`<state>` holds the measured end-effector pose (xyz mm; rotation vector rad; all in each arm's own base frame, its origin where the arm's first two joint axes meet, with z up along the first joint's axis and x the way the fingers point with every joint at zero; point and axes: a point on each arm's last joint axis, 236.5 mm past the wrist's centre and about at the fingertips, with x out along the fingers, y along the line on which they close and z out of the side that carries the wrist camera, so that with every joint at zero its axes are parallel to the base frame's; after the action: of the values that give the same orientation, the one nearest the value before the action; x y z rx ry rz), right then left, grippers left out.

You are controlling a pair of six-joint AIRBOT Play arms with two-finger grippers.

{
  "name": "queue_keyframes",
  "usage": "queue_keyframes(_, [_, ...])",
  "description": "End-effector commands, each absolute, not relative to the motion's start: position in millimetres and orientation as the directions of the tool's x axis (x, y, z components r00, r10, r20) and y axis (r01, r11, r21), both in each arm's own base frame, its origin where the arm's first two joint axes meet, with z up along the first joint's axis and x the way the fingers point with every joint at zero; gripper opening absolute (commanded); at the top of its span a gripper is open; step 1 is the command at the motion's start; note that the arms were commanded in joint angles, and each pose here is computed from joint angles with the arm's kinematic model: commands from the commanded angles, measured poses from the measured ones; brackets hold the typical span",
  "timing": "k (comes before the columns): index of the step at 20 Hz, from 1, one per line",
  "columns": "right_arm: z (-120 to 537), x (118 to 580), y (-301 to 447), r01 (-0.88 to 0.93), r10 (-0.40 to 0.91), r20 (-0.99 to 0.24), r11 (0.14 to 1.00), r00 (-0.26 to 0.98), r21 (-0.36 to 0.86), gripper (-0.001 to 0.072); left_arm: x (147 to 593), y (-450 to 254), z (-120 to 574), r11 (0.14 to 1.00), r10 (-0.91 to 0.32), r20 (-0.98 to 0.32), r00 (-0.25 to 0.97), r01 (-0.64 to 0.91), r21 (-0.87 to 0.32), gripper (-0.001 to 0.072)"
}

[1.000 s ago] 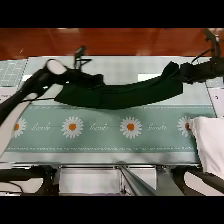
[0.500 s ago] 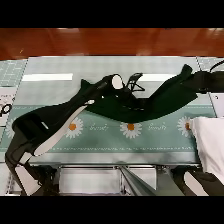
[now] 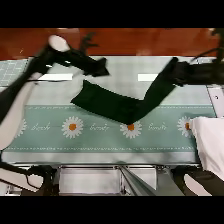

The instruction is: Fold the shirts.

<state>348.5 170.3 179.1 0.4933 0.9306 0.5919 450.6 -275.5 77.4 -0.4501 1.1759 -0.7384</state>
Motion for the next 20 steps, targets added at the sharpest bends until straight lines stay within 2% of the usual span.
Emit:
queue_keyframes(1, [155,384,258,-0.296,0.746,-0.531,0.655,0.401,0.695,0.0024,450,-160,128,0.741,-0.666,-0.641,0.382,0.246,-0.625,0.0019])
queue_keyframes(4, [117,412,335,-0.328,0.79,-0.536,0.612,0.299,0.719,0.0024,412,-102,130,0.781,-0.606,-0.647,0.464,0.19,-0.595,0.0018])
queue_keyframes(6, [88,424,374,-0.318,0.81,-0.539,0.586,0.232,0.745,0.0024,382,-86,116,0.79,-0.584,-0.659,0.474,0.144,-0.596,0.0018])
queue_keyframes(10, [42,433,425,-0.293,0.833,-0.533,0.552,0.149,0.781,0.0024,341,-90,82,0.794,-0.569,-0.676,0.468,0.1,-0.599,0.0018])
queue_keyframes(13, [25,431,448,-0.273,0.848,-0.517,0.528,0.116,0.804,0.0027,329,-97,56,0.787,-0.578,-0.693,0.43,0.069,-0.613,0.0019])
queue_keyframes(14, [21,428,453,-0.259,0.853,-0.511,0.52,0.108,0.814,0.0106,329,-99,52,0.786,-0.578,-0.695,0.428,0.064,-0.615,0.0018])
queue_keyframes(15, [17,427,457,-0.25,0.855,-0.509,0.517,0.101,0.819,0.0282,332,-100,48,0.789,-0.572,-0.695,0.436,0.06,-0.612,0.0018])
queue_keyframes(16, [14,425,458,-0.254,0.853,-0.513,0.519,0.095,0.816,0.042,335,-100,46,0.792,-0.564,-0.693,0.448,0.057,-0.608,0.0018])
queue_keyframes(20, [35,409,425,-0.227,0.852,-0.522,0.505,-0.02,0.833,0.0412,354,-85,51,0.806,-0.517,-0.677,0.525,0.03,-0.592,0.0018])
